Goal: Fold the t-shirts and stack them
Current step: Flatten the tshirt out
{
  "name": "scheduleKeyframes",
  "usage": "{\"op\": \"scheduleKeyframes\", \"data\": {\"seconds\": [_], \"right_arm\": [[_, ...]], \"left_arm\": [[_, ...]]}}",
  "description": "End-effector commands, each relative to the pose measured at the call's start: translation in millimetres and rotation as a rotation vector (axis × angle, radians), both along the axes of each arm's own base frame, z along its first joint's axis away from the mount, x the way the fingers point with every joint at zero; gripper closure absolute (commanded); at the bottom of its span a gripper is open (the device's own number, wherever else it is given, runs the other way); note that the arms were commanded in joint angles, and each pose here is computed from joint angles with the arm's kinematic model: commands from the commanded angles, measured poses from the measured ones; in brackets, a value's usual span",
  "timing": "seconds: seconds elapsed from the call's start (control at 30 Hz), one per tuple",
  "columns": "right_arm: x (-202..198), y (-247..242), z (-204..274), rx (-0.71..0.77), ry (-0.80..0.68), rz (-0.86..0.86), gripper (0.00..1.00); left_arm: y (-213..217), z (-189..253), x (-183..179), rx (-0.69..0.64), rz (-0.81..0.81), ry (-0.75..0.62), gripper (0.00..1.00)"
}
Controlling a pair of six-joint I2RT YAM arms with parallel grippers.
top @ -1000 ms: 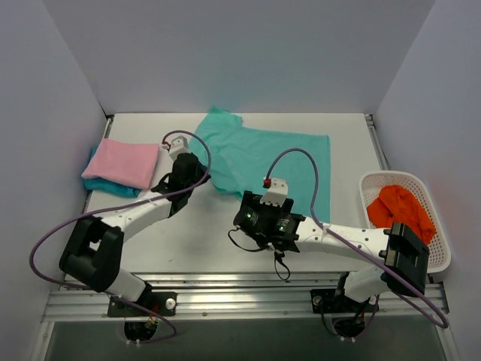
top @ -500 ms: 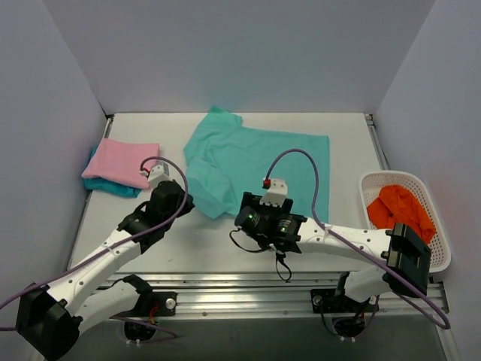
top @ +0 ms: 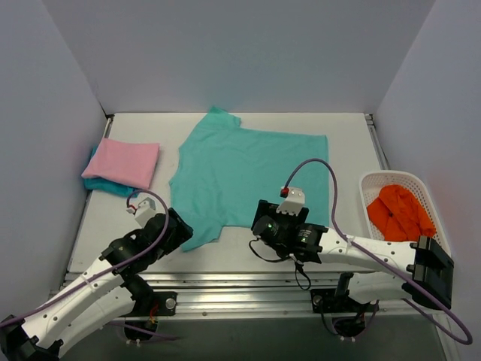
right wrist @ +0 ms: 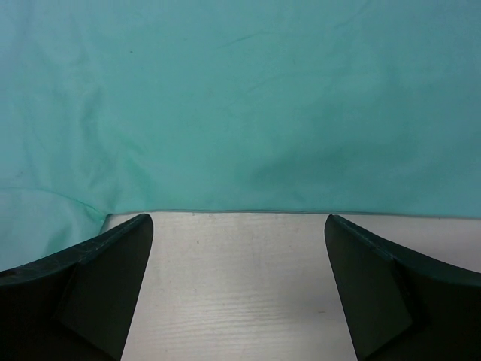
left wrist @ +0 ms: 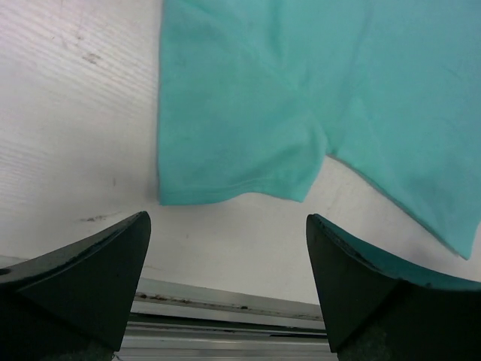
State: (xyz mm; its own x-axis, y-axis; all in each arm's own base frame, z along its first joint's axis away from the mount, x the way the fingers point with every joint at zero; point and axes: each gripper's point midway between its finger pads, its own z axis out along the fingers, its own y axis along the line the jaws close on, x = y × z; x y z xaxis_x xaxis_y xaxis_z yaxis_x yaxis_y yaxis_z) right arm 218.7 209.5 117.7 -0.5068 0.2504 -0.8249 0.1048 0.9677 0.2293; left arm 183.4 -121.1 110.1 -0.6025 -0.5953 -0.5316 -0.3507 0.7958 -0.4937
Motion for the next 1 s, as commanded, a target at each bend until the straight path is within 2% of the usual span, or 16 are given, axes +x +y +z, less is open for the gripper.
{"op": "scheduleKeyframes", "data": {"seconds": [0.0,0.17,0.2,0.27,0.3,0.33,0.43,0.67,0.7,0.8,0.83,0.97], "right_arm": [[6.6,-23.6,0.7,-0.073,-0.007,-0.055,0.05],[10.4,-61.3,-3.4,-0.098,0.016,-0.142,0.00],[10.2,-64.9,5.4,-0.041,-0.005,-0.141,0.00],[4.6,-77.7,-11.8,-0.010,0.061,-0.100,0.00],[7.7,-69.2,1.1,0.105,0.030,-0.056,0.00],[3.0,-71.6,-14.1,0.165,0.103,-0.027,0.00],[-1.5,-84.4,-18.1,0.251,0.153,-0.052,0.00],[-31.6,-84.3,-68.0,0.286,0.357,-0.118,0.00],[-35.1,-84.2,-73.7,0.300,0.375,-0.127,0.00],[-45.9,-73.7,-85.1,0.403,0.414,-0.121,0.00],[-47.2,-73.5,-86.1,0.433,0.420,-0.148,0.01],[-57.8,-106.5,-87.2,0.367,0.420,-0.305,0.02]], "left_arm": [[10.3,-18.1,-14.7,0.021,0.047,0.076,0.06],[9.6,-1.6,-0.8,0.061,0.033,0.008,0.06],[6.8,6.6,4.2,0.054,0.030,-0.018,0.06],[5.9,10.2,11.0,0.090,0.010,-0.043,0.06],[1.7,11.6,16.9,0.094,0.002,-0.059,0.06],[0.3,11.9,19.9,0.107,-0.008,-0.067,0.06],[-2.9,6.8,30.7,0.163,-0.027,-0.078,0.06],[-11.1,-18.7,54.2,0.259,-0.083,-0.067,0.06],[-21.4,-23.9,58.8,0.219,-0.118,-0.058,0.06],[-13.7,-39.8,74.0,0.136,-0.137,-0.029,0.06],[0.6,-43.0,80.5,0.125,-0.095,-0.022,0.06],[3.4,-42.4,81.3,0.088,-0.090,-0.050,0.06]]}}
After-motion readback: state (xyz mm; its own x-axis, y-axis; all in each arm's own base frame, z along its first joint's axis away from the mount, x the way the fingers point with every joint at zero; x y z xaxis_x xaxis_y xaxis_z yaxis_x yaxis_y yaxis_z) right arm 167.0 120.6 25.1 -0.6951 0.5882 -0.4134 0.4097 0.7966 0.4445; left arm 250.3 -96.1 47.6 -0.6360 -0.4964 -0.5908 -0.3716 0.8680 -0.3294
